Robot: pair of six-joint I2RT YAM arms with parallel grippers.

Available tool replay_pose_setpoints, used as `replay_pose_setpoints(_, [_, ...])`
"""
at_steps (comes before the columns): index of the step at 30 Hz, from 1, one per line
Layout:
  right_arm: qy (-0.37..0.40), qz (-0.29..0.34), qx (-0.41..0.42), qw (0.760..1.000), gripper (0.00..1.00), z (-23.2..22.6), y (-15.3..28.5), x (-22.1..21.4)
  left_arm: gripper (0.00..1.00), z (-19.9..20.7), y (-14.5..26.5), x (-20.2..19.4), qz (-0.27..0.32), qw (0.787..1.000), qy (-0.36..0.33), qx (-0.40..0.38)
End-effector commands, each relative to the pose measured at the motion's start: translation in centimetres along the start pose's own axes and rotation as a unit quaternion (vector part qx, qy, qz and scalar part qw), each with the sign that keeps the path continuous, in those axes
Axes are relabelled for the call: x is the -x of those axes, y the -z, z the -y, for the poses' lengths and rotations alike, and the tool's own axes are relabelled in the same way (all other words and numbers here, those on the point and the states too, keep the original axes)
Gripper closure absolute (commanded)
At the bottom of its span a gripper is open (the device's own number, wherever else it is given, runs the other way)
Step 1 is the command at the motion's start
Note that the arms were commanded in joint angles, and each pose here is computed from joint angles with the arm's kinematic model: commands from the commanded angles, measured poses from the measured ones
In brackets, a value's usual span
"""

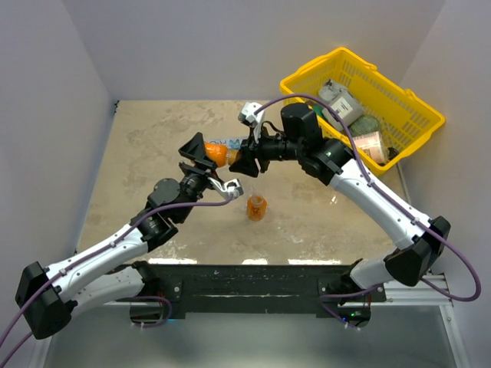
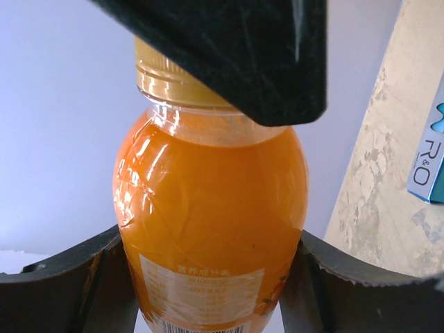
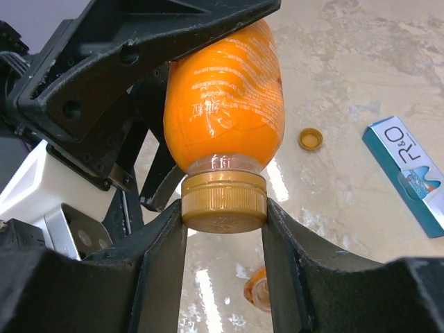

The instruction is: Screw on the bottle caps

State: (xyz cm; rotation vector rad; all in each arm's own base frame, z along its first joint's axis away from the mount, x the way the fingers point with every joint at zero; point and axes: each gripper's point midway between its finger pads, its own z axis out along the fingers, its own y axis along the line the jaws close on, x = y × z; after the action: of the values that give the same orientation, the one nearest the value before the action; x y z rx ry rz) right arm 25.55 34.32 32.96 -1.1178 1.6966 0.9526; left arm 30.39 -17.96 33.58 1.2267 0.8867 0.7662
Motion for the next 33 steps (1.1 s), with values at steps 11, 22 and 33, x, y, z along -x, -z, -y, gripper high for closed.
replay_pose_setpoints(11, [0.121,0.014,-0.038,0.992,0.23,1.9,8.3,3.7,1.0,4.3,0.4,-3.3,-0.047,0.967,0.198,-0.153])
replay_pose_setpoints(22, [0.45,-0.039,0.04,0.891,0.23,-2.5,9.0,-0.5,1.0,7.1,4.3,10.0,0.186,0.764,0.382,-0.486])
replay_pose_setpoints(33, [0.493,-0.026,0.067,0.867,0.24,-4.0,7.6,-0.2,1.0,6.4,4.5,10.9,0.205,0.74,0.378,-0.517])
